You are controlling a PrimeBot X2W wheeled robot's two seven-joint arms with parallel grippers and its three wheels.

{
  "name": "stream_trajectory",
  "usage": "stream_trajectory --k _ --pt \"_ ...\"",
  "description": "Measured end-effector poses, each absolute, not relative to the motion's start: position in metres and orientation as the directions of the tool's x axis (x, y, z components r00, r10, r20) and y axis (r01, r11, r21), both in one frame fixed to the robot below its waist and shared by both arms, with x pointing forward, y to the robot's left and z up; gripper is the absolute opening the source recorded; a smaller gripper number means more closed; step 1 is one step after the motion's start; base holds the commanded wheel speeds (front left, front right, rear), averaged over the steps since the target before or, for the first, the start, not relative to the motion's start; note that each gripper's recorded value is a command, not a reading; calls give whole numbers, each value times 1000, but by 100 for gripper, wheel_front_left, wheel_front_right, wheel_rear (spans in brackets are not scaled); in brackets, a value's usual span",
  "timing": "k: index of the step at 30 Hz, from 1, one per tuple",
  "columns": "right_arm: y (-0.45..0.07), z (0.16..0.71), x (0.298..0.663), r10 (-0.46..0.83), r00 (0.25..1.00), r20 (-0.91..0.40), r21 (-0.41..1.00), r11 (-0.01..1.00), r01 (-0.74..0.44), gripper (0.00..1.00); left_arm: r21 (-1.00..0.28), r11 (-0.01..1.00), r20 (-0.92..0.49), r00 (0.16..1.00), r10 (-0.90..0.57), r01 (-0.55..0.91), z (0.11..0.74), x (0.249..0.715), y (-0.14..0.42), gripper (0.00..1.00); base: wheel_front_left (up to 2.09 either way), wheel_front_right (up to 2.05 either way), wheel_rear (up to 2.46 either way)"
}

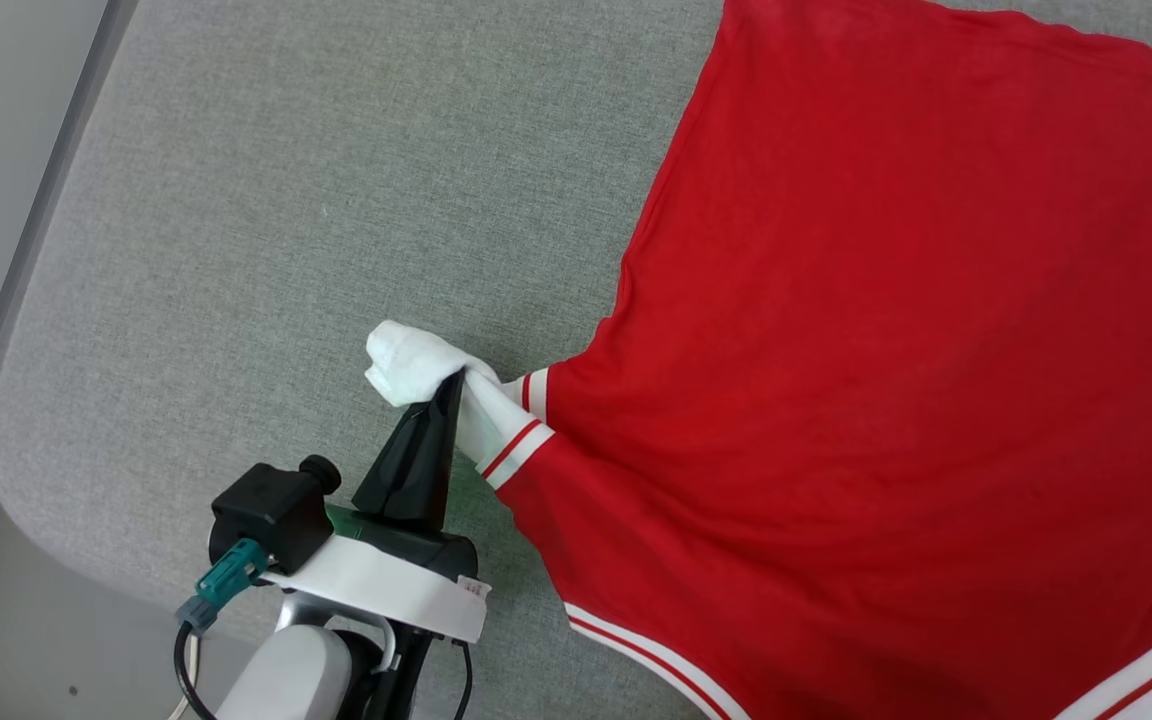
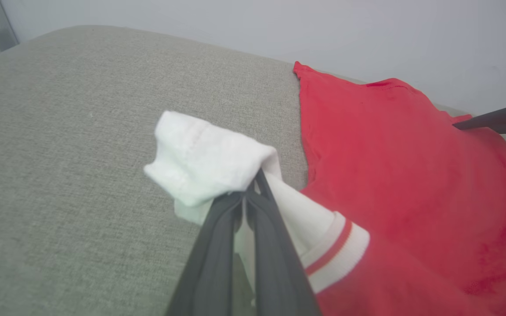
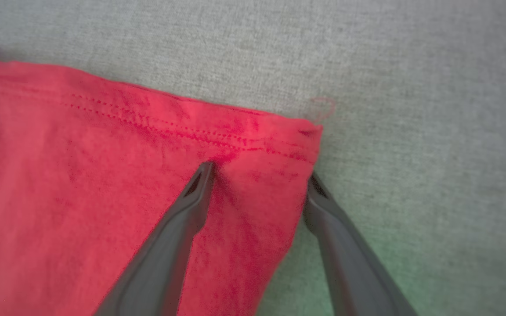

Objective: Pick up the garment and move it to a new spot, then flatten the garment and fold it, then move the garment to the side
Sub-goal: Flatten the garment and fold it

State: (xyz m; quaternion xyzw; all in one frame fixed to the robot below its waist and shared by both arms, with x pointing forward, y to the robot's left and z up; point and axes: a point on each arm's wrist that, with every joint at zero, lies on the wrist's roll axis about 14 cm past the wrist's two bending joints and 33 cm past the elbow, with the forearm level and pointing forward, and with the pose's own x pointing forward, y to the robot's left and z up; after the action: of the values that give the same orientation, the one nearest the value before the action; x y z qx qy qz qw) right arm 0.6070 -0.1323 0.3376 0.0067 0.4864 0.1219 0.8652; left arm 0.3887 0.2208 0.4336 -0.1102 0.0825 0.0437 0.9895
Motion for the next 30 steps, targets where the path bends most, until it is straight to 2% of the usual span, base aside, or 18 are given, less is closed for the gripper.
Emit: stream_trajectory --k 5,13,18,24,30 --pt "-134 338 601 215 470 -856 135 971 -197 0 -209 972 -165 984 72 -106 435 389 222 0 0 0 0" --pt "-155 373 597 179 563 -807 88 979 -184 0 -204 973 -164 983 78 -111 437 378 226 0 0 0 0" --pt "-188 400 571 131 621 -773 43 987 -155 0 -201 971 -169 981 98 -132 439 361 233 0 0 0 0" --pt "-234 416 511 73 663 -745 24 996 -82 0 -223 967 -175 981 86 -124 440 353 229 0 0 0 0" --pt "-273 404 419 9 650 -760 58 997 54 0 -233 971 -194 981 17 -63 435 355 214 0 0 0 0"
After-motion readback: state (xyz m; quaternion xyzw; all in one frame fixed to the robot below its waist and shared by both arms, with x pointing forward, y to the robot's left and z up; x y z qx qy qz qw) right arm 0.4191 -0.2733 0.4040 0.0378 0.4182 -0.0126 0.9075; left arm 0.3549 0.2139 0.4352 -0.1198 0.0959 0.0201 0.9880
